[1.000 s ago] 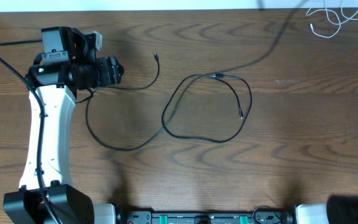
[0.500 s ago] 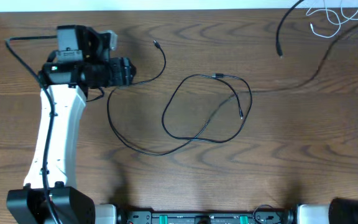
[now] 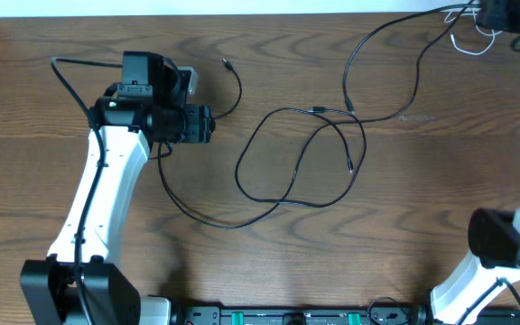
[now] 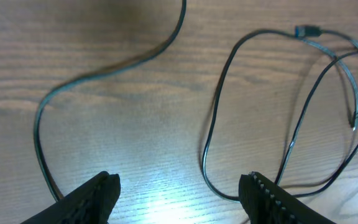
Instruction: Untangle cables
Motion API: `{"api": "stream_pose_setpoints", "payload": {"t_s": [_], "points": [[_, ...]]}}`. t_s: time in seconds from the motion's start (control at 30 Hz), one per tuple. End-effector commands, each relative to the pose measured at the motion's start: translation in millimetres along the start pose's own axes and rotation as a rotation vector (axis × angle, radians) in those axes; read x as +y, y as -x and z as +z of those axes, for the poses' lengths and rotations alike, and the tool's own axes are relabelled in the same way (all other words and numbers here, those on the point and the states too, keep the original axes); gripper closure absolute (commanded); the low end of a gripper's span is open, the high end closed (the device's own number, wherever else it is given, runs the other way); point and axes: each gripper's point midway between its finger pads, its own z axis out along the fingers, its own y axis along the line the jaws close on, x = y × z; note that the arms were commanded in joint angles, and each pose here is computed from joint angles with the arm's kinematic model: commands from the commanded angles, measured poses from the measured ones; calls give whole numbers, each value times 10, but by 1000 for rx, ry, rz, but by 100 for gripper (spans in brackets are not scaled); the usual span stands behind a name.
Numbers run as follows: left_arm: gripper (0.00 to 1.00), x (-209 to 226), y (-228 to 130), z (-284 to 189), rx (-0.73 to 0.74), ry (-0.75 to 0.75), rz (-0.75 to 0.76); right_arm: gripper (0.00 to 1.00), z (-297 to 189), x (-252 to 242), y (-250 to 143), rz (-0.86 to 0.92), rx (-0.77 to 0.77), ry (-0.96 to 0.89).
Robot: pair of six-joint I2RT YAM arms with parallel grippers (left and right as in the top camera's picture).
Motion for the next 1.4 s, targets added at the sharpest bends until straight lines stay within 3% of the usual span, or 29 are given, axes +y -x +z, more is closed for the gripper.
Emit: {"api": "stream_pose_setpoints", "payload": {"t_s": [0.0,0.33,0.9,1.1,1.23,1.27,1.37], "points": [[34,65,-161,226,74,-2,-31,99,279,-8,-126,27,80,30],[34,-174,-515,940,272,-65,18,99,829,-160,-435,58,239,5],[35,-316,-775,1465,379,-124,33,99,854,-178,-514,58,272,1],[51,-307,-888,1585,417,-72,58,99,853,-179,-519,58,274,0],[76,-327,-909,1605,422,-65,64,99,852,-179,-528,59,278,0],[92,-302,-901,1610,418,-48,60,99,851,-181,-530,59,279,0],[93,-231,-807,1550,395,7,46,99,851,-182,-537,60,282,-1]]}}
